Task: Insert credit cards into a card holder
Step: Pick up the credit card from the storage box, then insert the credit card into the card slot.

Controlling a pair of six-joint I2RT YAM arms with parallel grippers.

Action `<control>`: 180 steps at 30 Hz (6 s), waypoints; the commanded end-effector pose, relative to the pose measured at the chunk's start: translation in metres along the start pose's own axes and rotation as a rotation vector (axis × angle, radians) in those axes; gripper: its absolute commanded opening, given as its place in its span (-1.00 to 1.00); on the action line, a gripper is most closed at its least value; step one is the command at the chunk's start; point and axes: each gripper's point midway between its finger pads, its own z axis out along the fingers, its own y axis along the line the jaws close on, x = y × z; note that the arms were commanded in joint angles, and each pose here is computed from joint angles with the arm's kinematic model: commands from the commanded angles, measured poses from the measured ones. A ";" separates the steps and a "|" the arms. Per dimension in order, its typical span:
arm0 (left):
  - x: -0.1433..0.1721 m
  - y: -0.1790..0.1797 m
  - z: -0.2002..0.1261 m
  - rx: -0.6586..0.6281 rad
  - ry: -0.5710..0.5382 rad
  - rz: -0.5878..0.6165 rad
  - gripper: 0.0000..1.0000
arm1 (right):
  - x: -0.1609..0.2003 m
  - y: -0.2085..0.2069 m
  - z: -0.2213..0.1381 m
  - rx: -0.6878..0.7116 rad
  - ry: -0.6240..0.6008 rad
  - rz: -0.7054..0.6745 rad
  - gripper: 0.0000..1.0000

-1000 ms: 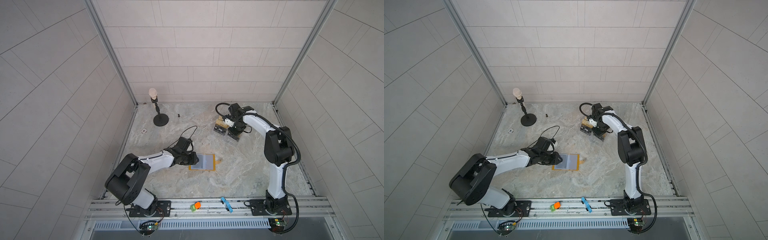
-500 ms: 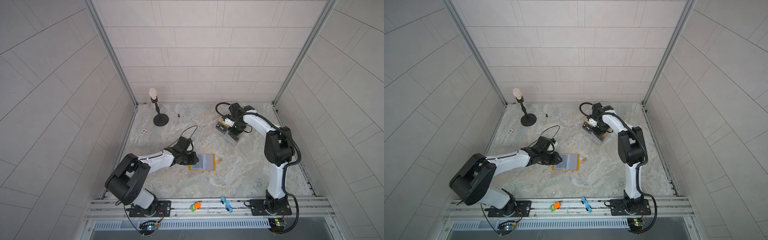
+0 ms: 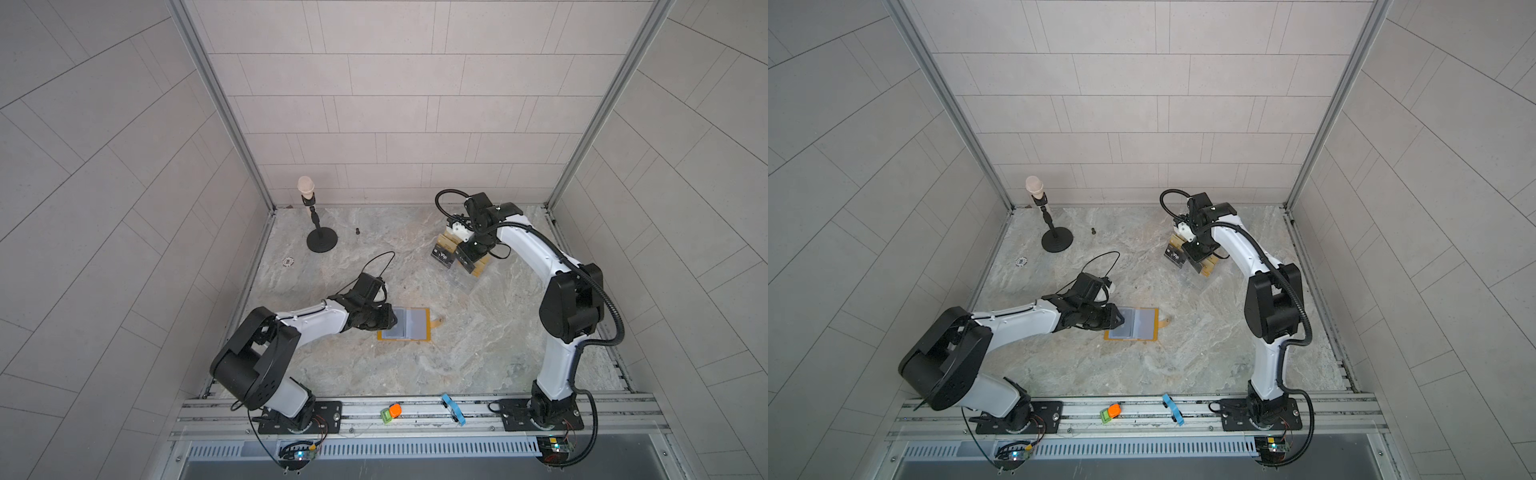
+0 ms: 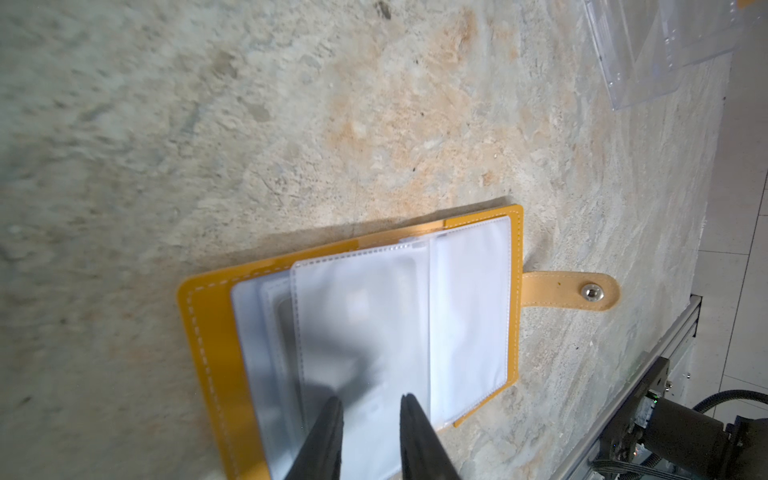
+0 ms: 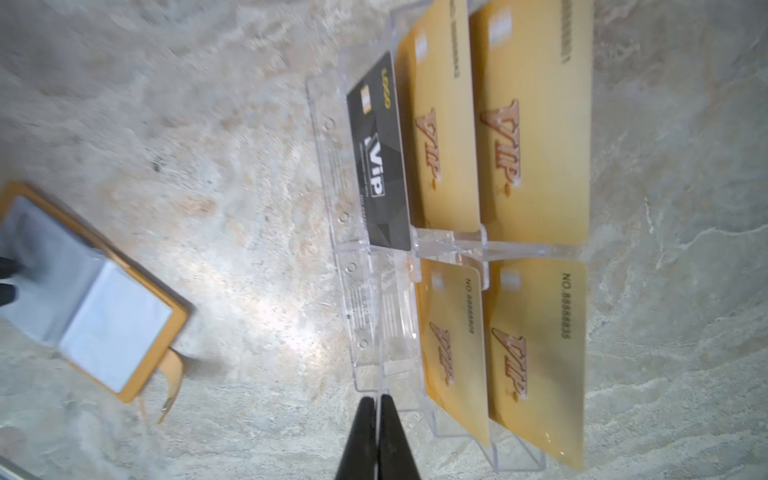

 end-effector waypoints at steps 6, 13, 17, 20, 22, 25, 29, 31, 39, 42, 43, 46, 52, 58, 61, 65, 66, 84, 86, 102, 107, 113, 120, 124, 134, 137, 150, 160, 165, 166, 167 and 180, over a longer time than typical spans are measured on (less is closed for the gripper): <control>-0.002 0.015 0.000 -0.068 -0.024 -0.006 -0.50 | 0.011 0.073 -0.029 -0.339 -0.212 0.248 -1.00; -0.011 0.004 -0.007 -0.016 -0.088 -0.017 -0.51 | 0.035 0.130 -0.017 -0.494 -0.252 0.386 -1.00; -0.024 -0.013 -0.024 0.036 -0.154 -0.011 -0.43 | 0.027 0.166 -0.009 -0.583 -0.307 0.467 -1.00; -0.030 -0.011 -0.034 0.025 -0.193 -0.029 -0.39 | 0.028 0.188 0.003 -0.600 -0.323 0.505 -1.00; -0.030 -0.003 -0.036 -0.004 -0.204 -0.034 -0.34 | 0.031 0.197 0.011 -0.585 -0.333 0.524 -1.00; -0.026 0.012 -0.031 -0.067 -0.180 -0.032 -0.34 | 0.031 0.202 0.026 -0.626 -0.380 0.618 -1.00; -0.024 0.017 -0.025 -0.078 -0.169 -0.023 -0.32 | 0.032 0.206 0.043 -0.657 -0.406 0.668 -1.00; -0.024 0.017 -0.022 -0.076 -0.162 -0.020 -0.38 | 0.032 0.210 0.049 -0.660 -0.395 0.670 -1.00; -0.015 0.031 -0.008 -0.112 -0.124 -0.036 -0.73 | 0.041 0.210 0.072 -0.689 -0.389 0.757 -1.00; -0.012 0.035 -0.007 -0.119 -0.128 -0.047 -0.77 | 0.048 0.209 0.078 -0.690 -0.375 0.775 -1.00; -0.010 0.037 -0.007 -0.122 -0.128 -0.048 -0.77 | 0.049 0.209 0.079 -0.689 -0.371 0.778 -1.00; -0.006 0.037 -0.005 -0.122 -0.118 -0.050 -0.81 | 0.055 0.208 0.083 -0.682 -0.356 0.780 -1.00; 0.005 0.038 0.000 -0.124 -0.106 -0.065 -0.84 | 0.059 0.204 0.086 -0.689 -0.346 0.783 -1.00; 0.009 0.042 0.002 -0.139 -0.094 -0.069 -0.84 | 0.062 0.193 0.086 -0.677 -0.329 0.770 -1.00; 0.009 0.043 0.001 -0.143 -0.094 -0.070 -0.82 | 0.067 0.190 0.085 -0.665 -0.314 0.753 -1.00; 0.009 0.042 0.002 -0.142 -0.092 -0.066 -0.81 | 0.068 0.191 0.087 -0.681 -0.301 0.746 -1.00; 0.009 0.042 0.002 -0.141 -0.090 -0.067 -0.81 | 0.067 0.192 0.087 -0.687 -0.301 0.747 -1.00; 0.009 0.042 0.001 -0.146 -0.085 -0.064 -0.80 | 0.064 0.198 0.093 -0.748 -0.294 0.772 -1.00; 0.009 0.042 0.001 -0.147 -0.084 -0.064 -0.80 | 0.065 0.198 0.095 -0.745 -0.287 0.775 -1.00; 0.008 0.040 0.000 -0.145 -0.084 -0.059 -0.79 | 0.071 0.198 0.098 -0.735 -0.268 0.768 -1.00; 0.009 0.041 0.000 -0.148 -0.081 -0.059 -0.79 | 0.070 0.196 0.092 -0.727 -0.281 0.759 -1.00; 0.008 0.041 0.002 -0.145 -0.080 -0.059 -0.80 | 0.070 0.198 0.092 -0.735 -0.274 0.758 -1.00; 0.008 0.040 0.001 -0.145 -0.078 -0.057 -0.79 | 0.070 0.198 0.095 -0.739 -0.267 0.763 -1.00; 0.009 0.041 0.001 -0.145 -0.078 -0.059 -0.79 | 0.069 0.201 0.097 -0.759 -0.265 0.771 -1.00; 0.008 0.040 0.000 -0.146 -0.078 -0.057 -0.79 | 0.074 0.205 0.104 -0.782 -0.232 0.792 -1.00; 0.007 0.040 0.000 -0.147 -0.079 -0.055 -0.79 | 0.075 0.206 0.106 -0.785 -0.222 0.794 -1.00; 0.008 0.041 0.000 -0.151 -0.076 -0.052 -0.79 | 0.078 0.210 0.099 -0.765 -0.188 0.709 -1.00; 0.008 0.040 0.000 -0.151 -0.072 -0.052 -0.79 | 0.078 0.211 0.104 -0.788 -0.195 0.735 -1.00; 0.008 0.041 -0.001 -0.152 -0.072 -0.052 -0.79 | 0.074 0.211 0.102 -0.795 -0.213 0.732 -1.00; 0.008 0.041 0.000 -0.152 -0.072 -0.052 -0.79 | 0.074 0.211 0.103 -0.794 -0.213 0.729 -1.00; 0.008 0.041 0.000 -0.151 -0.072 -0.052 -0.79 | 0.074 0.210 0.103 -0.793 -0.212 0.730 -1.00; 0.009 0.040 -0.001 -0.151 -0.066 -0.045 -0.79 | 0.069 0.211 0.105 -0.776 -0.212 0.664 -1.00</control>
